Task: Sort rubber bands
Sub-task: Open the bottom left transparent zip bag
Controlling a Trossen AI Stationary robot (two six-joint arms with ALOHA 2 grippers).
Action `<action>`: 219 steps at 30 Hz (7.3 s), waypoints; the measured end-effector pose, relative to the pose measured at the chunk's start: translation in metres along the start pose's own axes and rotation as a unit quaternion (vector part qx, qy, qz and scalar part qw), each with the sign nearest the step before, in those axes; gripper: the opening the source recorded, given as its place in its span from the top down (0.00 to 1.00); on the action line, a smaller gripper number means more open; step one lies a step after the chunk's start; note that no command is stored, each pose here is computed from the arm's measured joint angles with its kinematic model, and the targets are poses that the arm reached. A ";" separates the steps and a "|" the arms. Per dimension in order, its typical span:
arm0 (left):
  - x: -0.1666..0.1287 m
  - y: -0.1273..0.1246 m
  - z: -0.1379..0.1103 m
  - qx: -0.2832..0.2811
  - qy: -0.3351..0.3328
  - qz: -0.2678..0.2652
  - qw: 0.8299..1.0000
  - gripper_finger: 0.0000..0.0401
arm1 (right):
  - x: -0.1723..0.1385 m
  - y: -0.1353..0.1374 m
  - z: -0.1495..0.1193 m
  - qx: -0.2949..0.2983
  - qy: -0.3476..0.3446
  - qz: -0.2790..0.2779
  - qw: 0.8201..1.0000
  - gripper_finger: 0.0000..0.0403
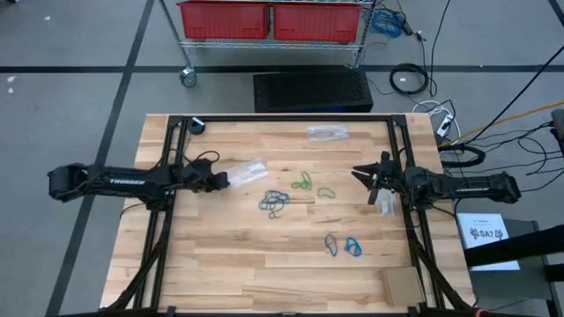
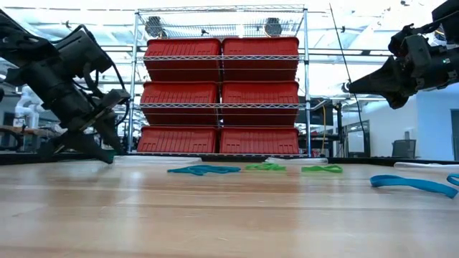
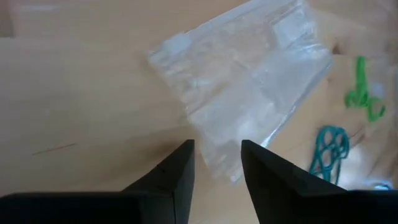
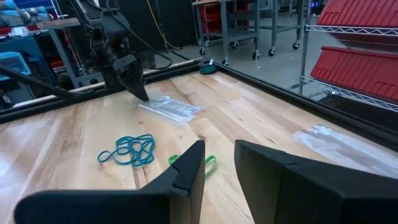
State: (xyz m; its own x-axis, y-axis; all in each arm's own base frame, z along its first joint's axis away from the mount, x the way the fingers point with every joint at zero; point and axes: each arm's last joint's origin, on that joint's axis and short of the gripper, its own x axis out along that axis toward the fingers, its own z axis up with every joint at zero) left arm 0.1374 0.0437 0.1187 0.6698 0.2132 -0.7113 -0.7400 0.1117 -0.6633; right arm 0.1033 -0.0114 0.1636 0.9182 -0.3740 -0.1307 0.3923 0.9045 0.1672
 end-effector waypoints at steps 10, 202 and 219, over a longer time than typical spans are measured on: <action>0.000 0.000 0.002 -0.019 -0.030 0.007 0.999 0.66 | 0.000 0.000 0.000 0.001 0.001 0.006 1.000 0.80; 0.062 -0.029 0.047 0.208 -0.069 -0.043 0.975 0.94 | 0.000 0.001 0.000 0.003 0.000 0.010 1.000 0.86; 0.088 -0.034 0.053 0.169 -0.038 -0.026 0.985 0.55 | 0.000 0.001 0.001 0.003 -0.001 0.011 1.000 0.86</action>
State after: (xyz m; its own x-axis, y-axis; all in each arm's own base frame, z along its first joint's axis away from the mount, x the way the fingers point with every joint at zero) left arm 0.2184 0.1098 0.0911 0.7096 0.2687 -0.6514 -0.6923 0.4381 -0.5734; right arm 0.1036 -0.0108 0.1643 0.9264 -0.3551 -0.1253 0.3730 0.9109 0.1763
